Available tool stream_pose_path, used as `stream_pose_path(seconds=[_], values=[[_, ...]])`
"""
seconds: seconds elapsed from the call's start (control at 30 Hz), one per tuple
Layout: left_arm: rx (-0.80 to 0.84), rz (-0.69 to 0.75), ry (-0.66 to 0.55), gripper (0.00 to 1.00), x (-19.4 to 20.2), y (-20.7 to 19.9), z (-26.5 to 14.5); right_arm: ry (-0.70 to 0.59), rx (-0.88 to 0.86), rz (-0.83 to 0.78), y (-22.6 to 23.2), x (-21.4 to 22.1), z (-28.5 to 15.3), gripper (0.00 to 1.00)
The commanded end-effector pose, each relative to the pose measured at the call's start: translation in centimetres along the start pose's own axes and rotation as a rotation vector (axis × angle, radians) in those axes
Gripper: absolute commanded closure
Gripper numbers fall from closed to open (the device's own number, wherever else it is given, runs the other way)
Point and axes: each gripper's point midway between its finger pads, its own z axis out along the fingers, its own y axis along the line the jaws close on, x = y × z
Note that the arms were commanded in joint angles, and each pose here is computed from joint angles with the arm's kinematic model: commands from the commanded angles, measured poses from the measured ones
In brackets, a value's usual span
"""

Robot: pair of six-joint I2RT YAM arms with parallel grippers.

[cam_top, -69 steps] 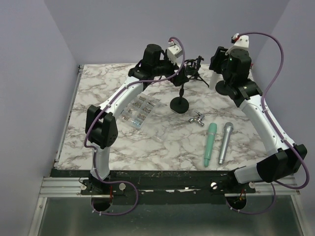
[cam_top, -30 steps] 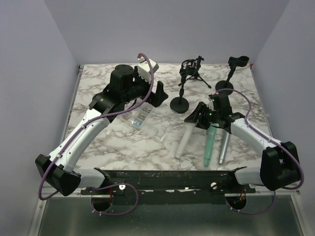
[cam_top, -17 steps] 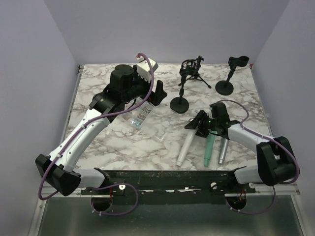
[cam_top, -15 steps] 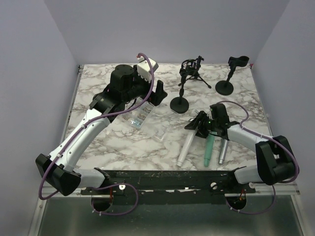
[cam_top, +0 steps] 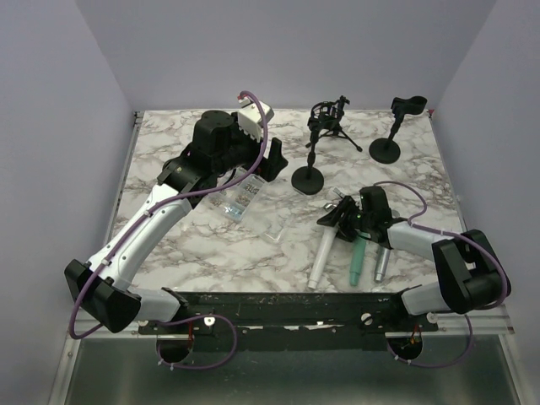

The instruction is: Remove the microphone from the stand

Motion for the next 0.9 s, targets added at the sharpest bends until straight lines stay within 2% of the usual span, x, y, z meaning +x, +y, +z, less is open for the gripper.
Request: stream_pose_path(seconds=[0.0, 0.43, 0.6, 0.87], values=[[-0.017, 0.013, -0.019, 0.01, -0.4, 0.2, -0.3, -0.038, 0.053, -0.009, -1.7, -0.2, 0.7, 0.6], [-0.013, 0.013, -0.012, 0.01, -0.2, 0.1, -0.2, -0.062, 0.039, -0.059, -1.5, -0.2, -0.2, 0.37], [-0.014, 0.013, -0.007, 0.01, 0.0, 0.2, 0.0, -0.074, 0.026, -0.072, -1.0, -0.4, -0.7, 0.33], [-0.015, 0.012, 0.0, 0.01, 0.2, 0.3, 0.2, -0.125, 0.006, -0.126, 1.1, -1.9, -2.4, 0.32]])
